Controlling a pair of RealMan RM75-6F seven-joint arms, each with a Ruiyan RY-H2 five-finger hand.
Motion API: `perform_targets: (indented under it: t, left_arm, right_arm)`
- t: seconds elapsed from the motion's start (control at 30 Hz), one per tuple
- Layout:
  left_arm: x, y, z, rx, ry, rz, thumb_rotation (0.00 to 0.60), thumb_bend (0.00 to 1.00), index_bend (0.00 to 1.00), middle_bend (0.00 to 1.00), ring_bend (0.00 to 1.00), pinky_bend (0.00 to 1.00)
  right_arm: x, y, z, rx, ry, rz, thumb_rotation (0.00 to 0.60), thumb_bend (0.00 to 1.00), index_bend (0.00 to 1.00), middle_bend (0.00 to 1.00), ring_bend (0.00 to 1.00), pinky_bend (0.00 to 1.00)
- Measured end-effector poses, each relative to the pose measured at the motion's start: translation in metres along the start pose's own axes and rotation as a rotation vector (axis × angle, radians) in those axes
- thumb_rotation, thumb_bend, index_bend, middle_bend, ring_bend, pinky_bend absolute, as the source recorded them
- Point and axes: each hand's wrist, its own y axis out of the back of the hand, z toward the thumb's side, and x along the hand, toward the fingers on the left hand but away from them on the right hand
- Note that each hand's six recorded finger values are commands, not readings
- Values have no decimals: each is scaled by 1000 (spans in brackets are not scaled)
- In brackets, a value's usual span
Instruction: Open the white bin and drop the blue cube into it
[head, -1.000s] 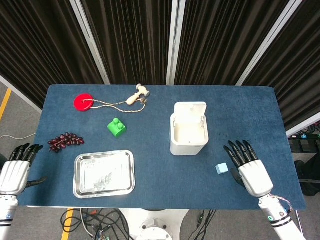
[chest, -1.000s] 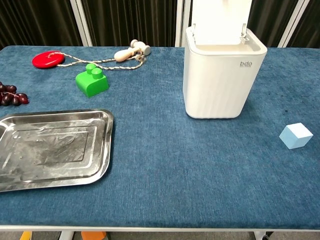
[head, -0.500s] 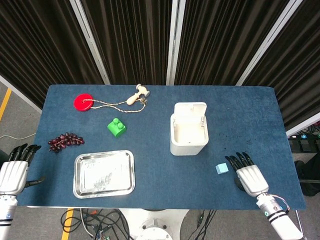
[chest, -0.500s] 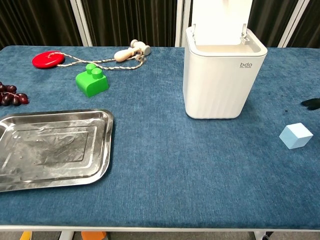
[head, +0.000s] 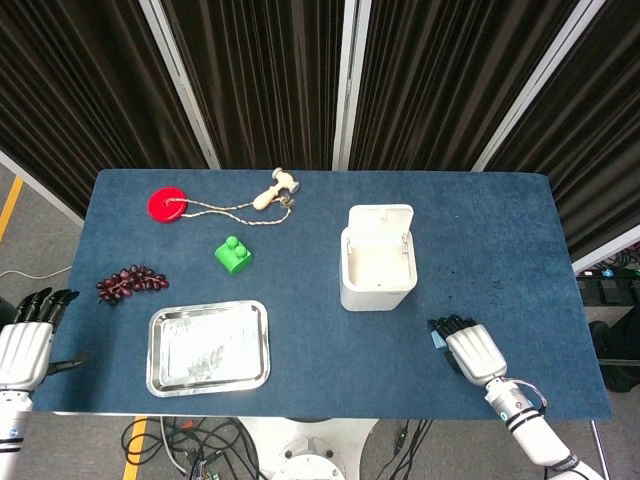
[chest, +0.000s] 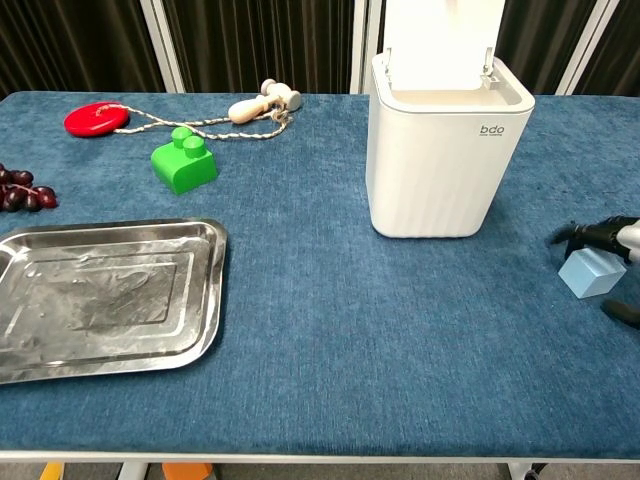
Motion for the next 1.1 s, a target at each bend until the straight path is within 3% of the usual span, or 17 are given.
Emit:
perform_targets:
  t: [0.2,0.4,0.5,0.73,0.8,0.87,0.93,1.0,1.1]
  left_arm:
    - [0,-2,0,0,-3,-5,600,42,151,138,73,115]
    - [-1,-1,0,-2,-1,-3,600,41,151,138,73,115]
    - [-1,-1,1,0,-6,-4,600,41,151,138,73,115]
    - [-1,0,4,7,-14,1,600,41,151,138,73,115]
    - [-1,1,3,6,-12,4,600,41,151,138,73,115]
    - [-1,2,2,4,-9,5,600,41,151,138,73,115]
    - [-2,2,1,3,-6,6,600,41,151,138,73,115]
    - [-2,2,0,1,-4,6,600,41,151,138,73,115]
    - [-2,2,-1,-3,-3,6,600,41,151,138,73,115]
  right_arm:
    - [-1,7,3,1,5,-72,600,341,670,610,553,700]
    - [3,29,4,-24,18,-172,600,341,702,633,574,719]
    - [5,59,10,-41,45,-268,600,336,701,633,572,719]
    - [-8,155,37,-19,124,-528,600,317,693,632,571,711]
    - [-17,174,44,2,132,-569,600,303,643,615,554,660]
    - [-31,188,51,15,134,-584,600,272,534,521,458,539]
    - [-46,190,57,26,127,-558,600,191,209,235,158,226]
    - [-57,188,59,38,109,-518,600,99,15,39,5,25]
    - [-71,188,66,54,91,-458,600,19,0,0,0,0]
